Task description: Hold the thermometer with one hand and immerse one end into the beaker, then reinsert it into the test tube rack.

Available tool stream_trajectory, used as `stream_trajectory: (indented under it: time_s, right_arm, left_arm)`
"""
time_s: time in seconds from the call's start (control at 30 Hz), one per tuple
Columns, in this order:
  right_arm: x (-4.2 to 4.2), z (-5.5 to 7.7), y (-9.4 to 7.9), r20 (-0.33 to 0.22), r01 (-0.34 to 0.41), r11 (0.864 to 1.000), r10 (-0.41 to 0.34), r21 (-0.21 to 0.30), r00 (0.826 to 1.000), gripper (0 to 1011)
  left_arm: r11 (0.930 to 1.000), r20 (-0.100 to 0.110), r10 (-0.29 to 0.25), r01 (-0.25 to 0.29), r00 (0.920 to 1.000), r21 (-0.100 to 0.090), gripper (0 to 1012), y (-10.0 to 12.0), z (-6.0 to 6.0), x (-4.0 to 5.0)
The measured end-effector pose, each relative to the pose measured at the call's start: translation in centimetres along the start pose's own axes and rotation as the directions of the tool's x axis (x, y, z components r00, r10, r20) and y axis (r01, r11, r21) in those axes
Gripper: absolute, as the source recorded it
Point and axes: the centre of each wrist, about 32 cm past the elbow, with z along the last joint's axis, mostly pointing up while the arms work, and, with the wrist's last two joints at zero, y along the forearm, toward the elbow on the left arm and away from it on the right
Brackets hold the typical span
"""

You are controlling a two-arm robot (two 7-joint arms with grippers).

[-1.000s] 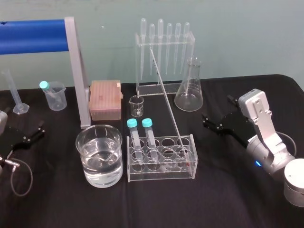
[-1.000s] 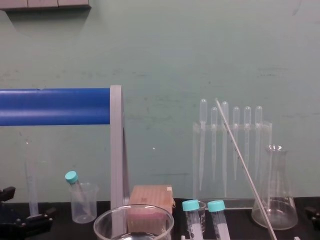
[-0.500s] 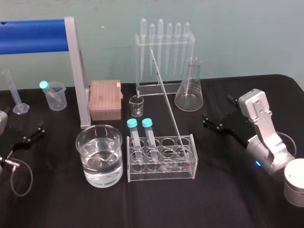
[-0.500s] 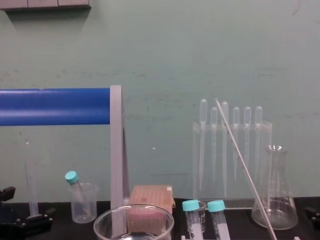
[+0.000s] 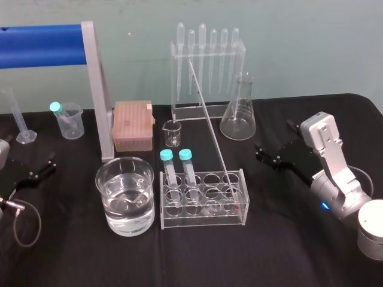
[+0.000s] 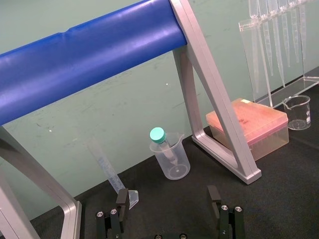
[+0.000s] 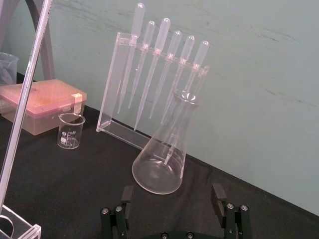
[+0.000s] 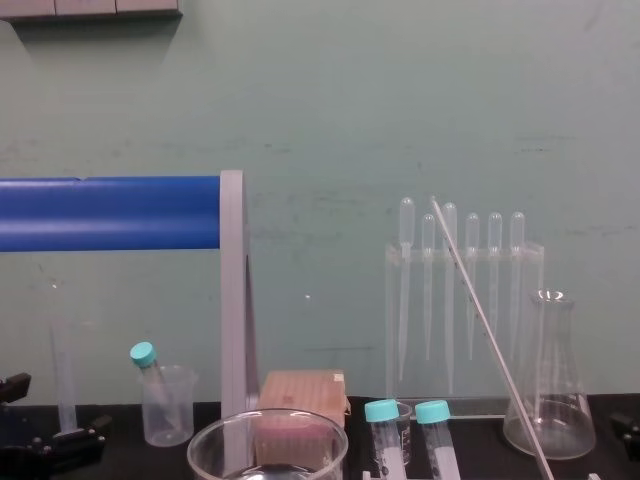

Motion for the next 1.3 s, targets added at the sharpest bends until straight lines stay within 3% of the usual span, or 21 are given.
stream_trajectory:
  time_s: [0.57,0.7,0.8,0.87,0.97,1.07,1.2,1.3]
  right_arm:
    - [0.0,0.0,0.0,0.0,0.0,1.0,0.0,0.0,1.0,1003]
    - [0.4,0.1,-0.1,-0.035,0.003,1.0,-0.003,0.006,0.999,1003]
    - [0.97,0.6,-0.2,-0.101,0.01,1.0,-0.007,0.027,0.995,1002]
    - [1.55,1.5,-0.5,-0.178,0.019,0.998,-0.006,0.067,0.984,1003]
    - [1.85,2.0,-0.7,-0.212,0.024,0.995,-0.004,0.092,0.977,1003]
    - [2.07,3.7,-1.0,-0.287,0.026,0.986,0.022,0.163,0.958,1002]
    - [1.74,5.4,-0.9,-0.333,0.017,0.973,0.063,0.231,0.941,1002]
    - [0.91,6.9,-0.5,-0.353,-0.005,0.958,0.111,0.288,0.929,1003]
  left_arm:
    - [1.0,0.0,0.0,0.0,1.0,0.0,1008,0.0,0.0,0.0]
    - [1.0,0.0,0.0,0.0,1.0,0.0,1008,0.0,0.0,0.0]
    - [1.0,0.0,0.0,0.0,1.0,0.0,1008,0.0,0.0,0.0]
    - [1.0,0.0,0.0,0.0,1.0,0.0,1008,0.0,0.0,0.0]
    - [1.0,0.0,0.0,0.0,1.0,0.0,1008,0.0,0.0,0.0]
    - [1.0,0.0,0.0,0.0,1.0,0.0,1008,0.0,0.0,0.0]
    - [1.0,0.0,0.0,0.0,1.0,0.0,1008,0.0,0.0,0.0]
    - [1.0,0.0,0.0,0.0,1.0,0.0,1008,0.0,0.0,0.0]
